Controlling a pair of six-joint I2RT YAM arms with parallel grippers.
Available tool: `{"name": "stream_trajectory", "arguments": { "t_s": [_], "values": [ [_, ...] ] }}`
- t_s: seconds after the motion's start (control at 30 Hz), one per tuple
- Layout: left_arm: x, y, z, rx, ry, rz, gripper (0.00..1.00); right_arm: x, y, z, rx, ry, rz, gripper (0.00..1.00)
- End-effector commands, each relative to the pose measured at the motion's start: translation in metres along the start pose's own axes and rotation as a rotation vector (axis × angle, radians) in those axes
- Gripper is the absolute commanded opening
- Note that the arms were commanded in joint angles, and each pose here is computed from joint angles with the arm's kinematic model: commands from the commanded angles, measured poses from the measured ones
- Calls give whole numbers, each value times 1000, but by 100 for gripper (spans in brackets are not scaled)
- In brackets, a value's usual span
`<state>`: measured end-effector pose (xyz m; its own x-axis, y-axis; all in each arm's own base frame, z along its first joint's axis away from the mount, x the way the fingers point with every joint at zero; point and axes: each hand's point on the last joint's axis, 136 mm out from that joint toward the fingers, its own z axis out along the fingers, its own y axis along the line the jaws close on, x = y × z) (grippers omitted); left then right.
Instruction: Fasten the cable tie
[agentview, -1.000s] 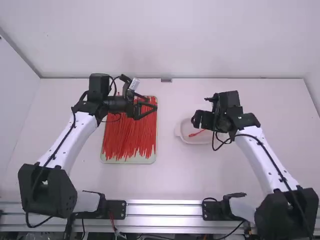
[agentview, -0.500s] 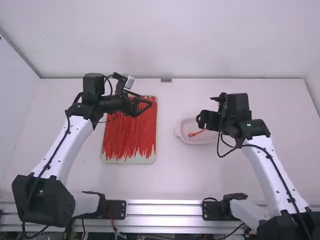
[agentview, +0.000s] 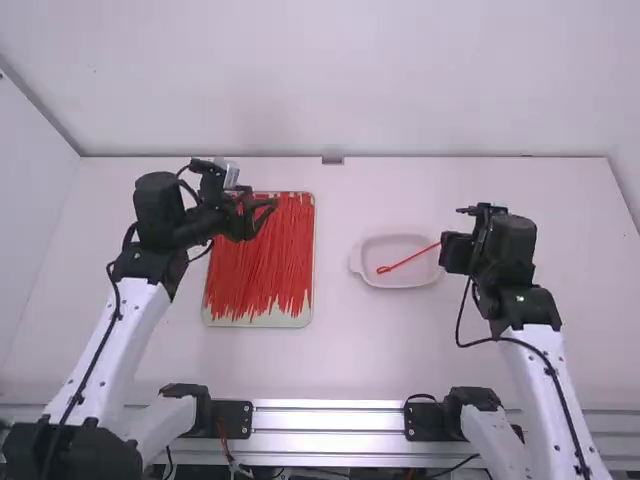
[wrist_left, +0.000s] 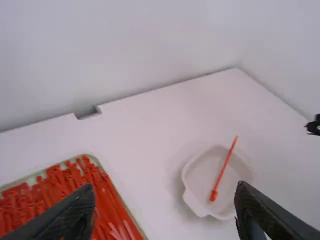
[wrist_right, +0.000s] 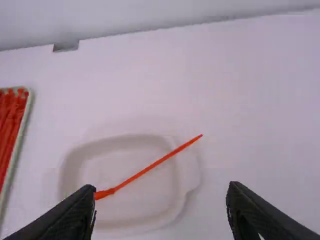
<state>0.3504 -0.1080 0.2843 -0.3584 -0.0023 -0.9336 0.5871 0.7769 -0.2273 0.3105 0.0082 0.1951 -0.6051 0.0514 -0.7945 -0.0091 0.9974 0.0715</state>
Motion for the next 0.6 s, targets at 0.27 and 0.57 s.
{"name": "stream_trajectory", "arguments": {
  "t_s": [0.27,0.57],
  "values": [
    [32,19,-39,-266,-62,40,48,7,-5,-18,28,-234,-59,44],
    [83,39,-68,-476,-66,34,27,26,-5,-26,24,-381,-64,24]
  ]
}}
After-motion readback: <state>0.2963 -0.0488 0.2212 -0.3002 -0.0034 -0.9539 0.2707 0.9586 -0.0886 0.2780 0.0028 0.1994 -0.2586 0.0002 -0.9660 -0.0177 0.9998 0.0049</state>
